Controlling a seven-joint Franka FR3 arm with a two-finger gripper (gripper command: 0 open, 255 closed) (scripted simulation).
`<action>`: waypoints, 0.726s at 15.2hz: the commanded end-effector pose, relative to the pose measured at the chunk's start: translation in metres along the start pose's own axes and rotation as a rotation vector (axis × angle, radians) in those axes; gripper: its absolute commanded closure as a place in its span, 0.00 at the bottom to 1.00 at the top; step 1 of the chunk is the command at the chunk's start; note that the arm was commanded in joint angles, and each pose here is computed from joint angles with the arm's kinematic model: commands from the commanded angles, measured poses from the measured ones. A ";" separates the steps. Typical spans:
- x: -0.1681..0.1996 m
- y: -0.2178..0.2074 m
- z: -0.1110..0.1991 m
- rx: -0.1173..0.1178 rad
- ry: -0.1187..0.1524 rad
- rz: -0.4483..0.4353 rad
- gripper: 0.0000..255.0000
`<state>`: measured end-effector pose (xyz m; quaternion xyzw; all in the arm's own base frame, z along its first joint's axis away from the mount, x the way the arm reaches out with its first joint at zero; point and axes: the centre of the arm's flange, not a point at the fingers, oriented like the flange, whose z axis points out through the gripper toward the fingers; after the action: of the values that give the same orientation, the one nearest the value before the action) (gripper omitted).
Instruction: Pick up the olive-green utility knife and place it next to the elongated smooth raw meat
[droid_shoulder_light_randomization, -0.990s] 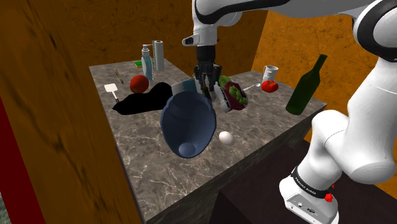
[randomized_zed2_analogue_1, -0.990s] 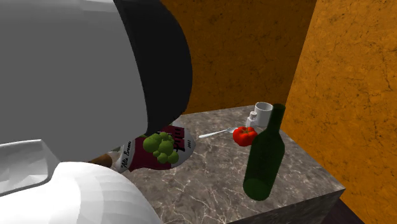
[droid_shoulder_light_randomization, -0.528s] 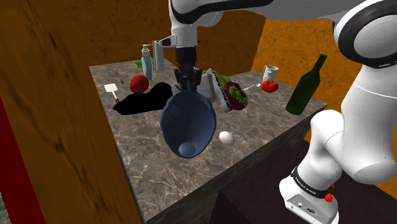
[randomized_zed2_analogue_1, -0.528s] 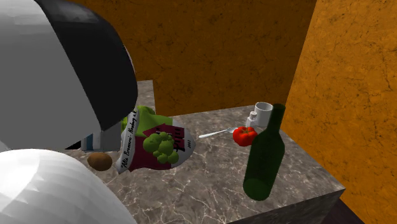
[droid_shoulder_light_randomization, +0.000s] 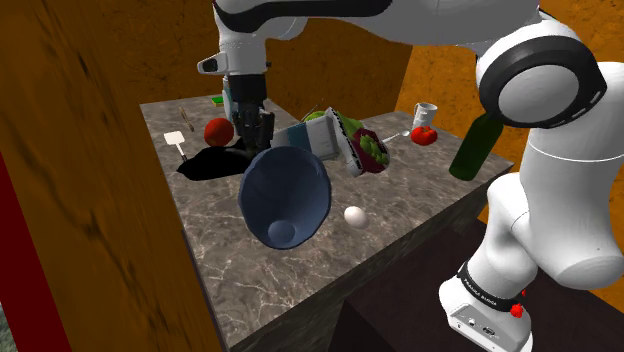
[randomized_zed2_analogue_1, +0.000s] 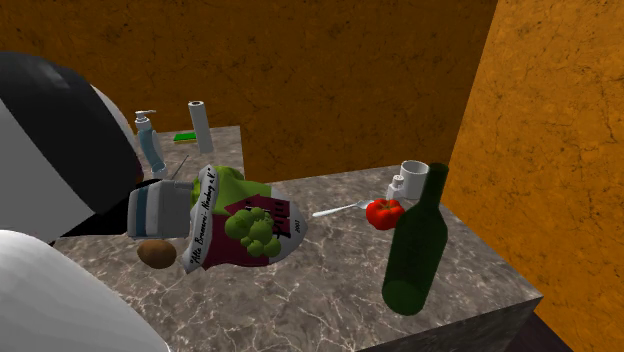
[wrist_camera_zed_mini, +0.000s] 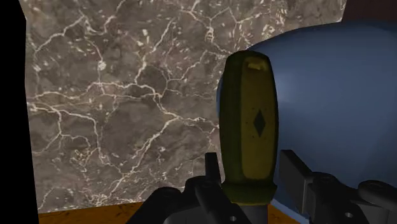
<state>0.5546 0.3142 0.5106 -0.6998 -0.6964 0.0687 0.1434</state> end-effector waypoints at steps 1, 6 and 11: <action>0.028 0.003 0.010 0.010 -0.003 -0.002 1.00; 0.093 0.013 0.014 0.010 -0.003 -0.002 1.00; 0.128 0.023 0.031 0.010 -0.003 -0.002 1.00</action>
<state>0.5708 0.4400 0.4941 -0.6990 -0.6967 0.0715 0.1446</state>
